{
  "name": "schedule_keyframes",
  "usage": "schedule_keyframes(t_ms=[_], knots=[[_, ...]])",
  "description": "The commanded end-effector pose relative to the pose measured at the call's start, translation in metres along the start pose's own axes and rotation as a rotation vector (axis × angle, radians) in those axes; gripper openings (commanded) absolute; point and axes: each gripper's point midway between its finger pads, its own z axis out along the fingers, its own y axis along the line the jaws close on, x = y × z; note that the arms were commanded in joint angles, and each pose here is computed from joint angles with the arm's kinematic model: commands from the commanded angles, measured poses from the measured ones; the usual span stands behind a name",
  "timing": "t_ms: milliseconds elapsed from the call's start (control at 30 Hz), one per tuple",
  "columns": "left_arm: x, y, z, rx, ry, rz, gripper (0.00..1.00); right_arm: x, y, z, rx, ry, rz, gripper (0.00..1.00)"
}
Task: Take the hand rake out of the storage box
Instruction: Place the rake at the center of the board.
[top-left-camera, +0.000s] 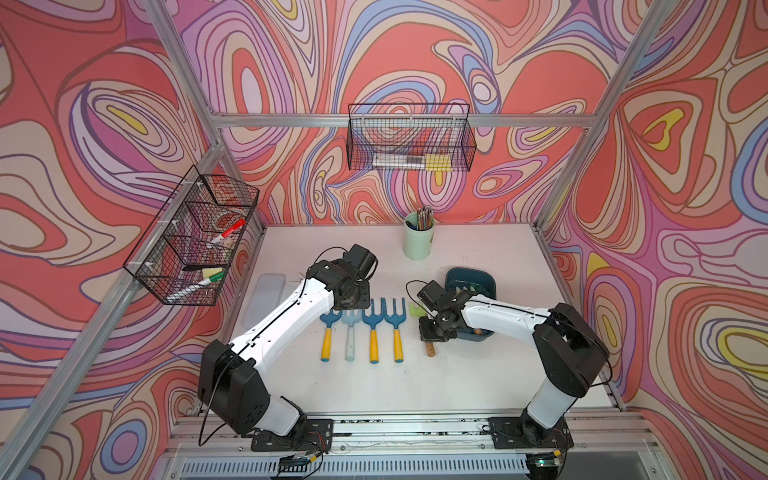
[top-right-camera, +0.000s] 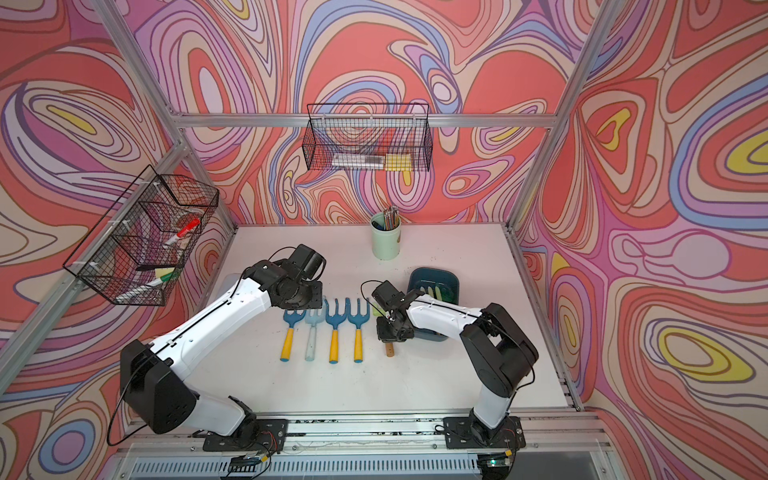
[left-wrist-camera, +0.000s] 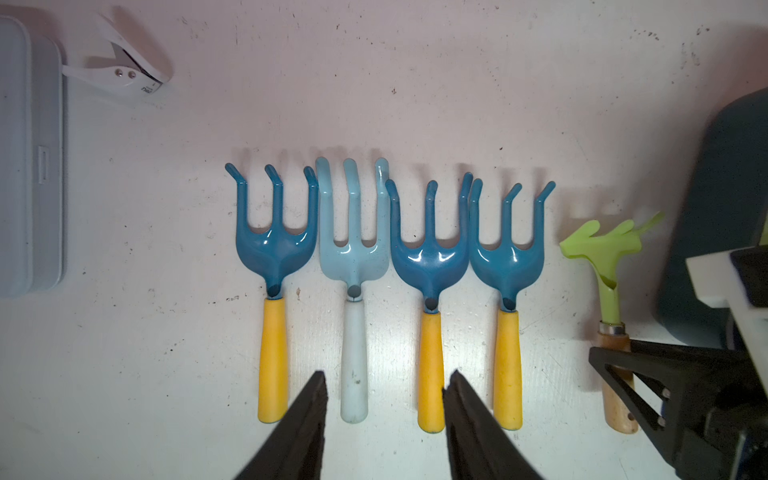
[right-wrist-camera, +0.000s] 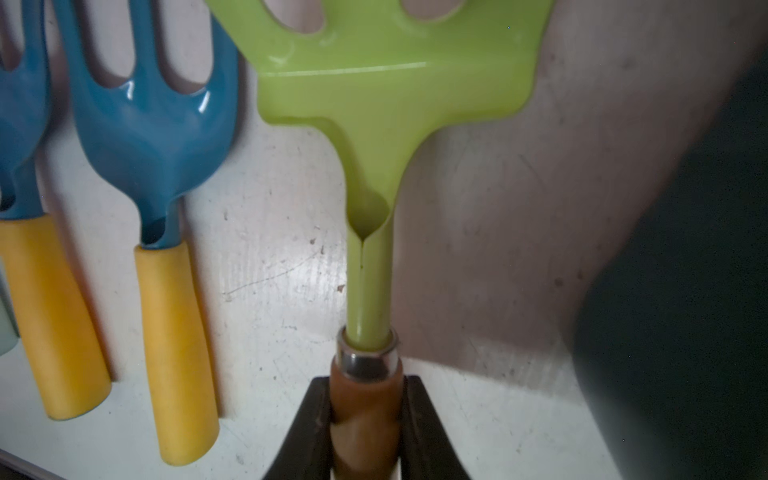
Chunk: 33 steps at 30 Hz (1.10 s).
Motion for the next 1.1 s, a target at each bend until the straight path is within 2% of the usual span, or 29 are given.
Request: schedule_keyframes(t_ms=[0,300,433,800,1067], knots=[[-0.001,0.006,-0.002,-0.012,-0.010,-0.017,0.49,-0.009,0.010,0.003,-0.039,-0.042,0.015,0.02],[-0.001,0.008,-0.003,-0.017,-0.012,-0.014,0.49,-0.007,0.004,0.016,-0.020,-0.036,0.063,0.02],[-0.002,0.008,-0.003,-0.015,-0.013,-0.015,0.49,-0.004,0.002,0.019,-0.016,-0.030,0.068,0.05],[-0.004,0.009,-0.005,-0.017,-0.019,-0.015,0.49,0.011,-0.011,0.039,0.025,0.026,0.074,0.20],[-0.008,0.008,-0.008,-0.013,-0.027,-0.019,0.50,0.012,-0.016,0.027,0.053,0.013,0.066,0.38]])
